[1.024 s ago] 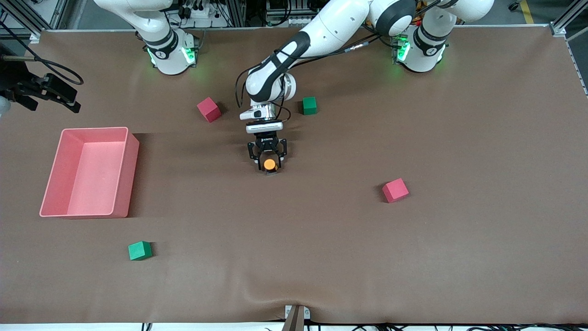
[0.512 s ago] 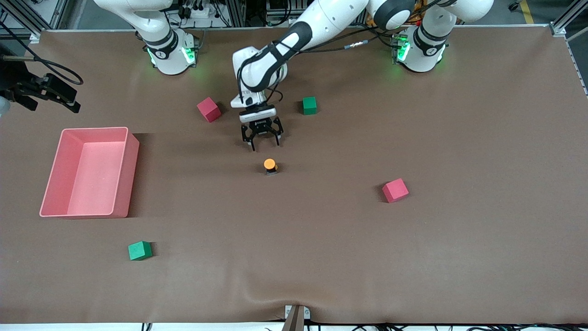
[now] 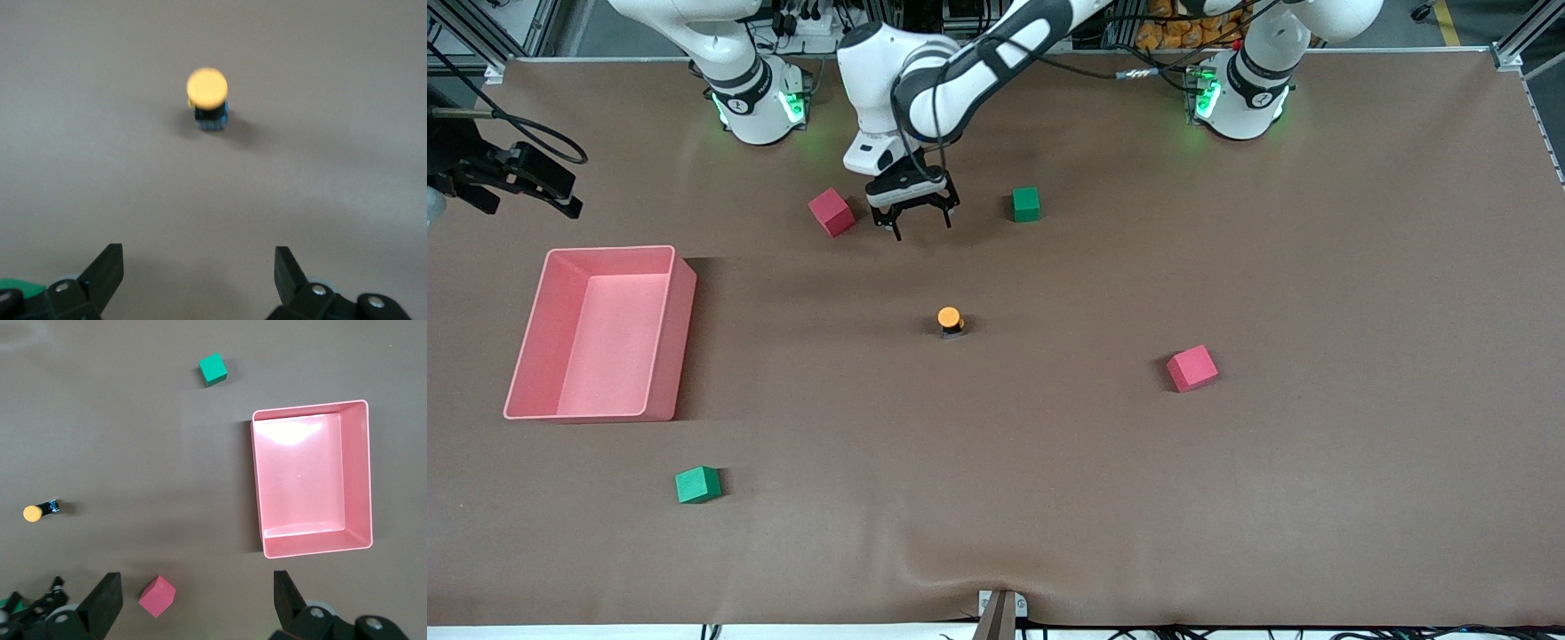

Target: Place and upright button with both arms

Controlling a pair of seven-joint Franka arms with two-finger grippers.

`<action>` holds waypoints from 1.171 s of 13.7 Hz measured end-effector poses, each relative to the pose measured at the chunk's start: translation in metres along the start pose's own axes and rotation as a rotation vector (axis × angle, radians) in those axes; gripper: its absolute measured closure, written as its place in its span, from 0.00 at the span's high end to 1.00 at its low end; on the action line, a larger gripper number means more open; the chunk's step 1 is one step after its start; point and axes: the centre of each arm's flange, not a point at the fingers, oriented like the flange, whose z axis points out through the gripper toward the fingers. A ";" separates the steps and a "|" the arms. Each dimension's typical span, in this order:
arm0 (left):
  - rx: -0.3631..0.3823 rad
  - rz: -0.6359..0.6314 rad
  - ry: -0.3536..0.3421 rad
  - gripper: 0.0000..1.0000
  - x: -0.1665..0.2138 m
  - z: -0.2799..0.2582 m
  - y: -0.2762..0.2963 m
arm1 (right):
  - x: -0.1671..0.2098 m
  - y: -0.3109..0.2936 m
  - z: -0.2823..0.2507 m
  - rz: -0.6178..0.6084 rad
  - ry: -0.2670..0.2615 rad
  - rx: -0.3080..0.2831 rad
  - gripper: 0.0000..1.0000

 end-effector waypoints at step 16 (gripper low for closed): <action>0.028 0.094 -0.271 1.00 0.447 -0.173 -0.359 | 0.002 0.007 0.000 0.013 0.001 0.002 1.00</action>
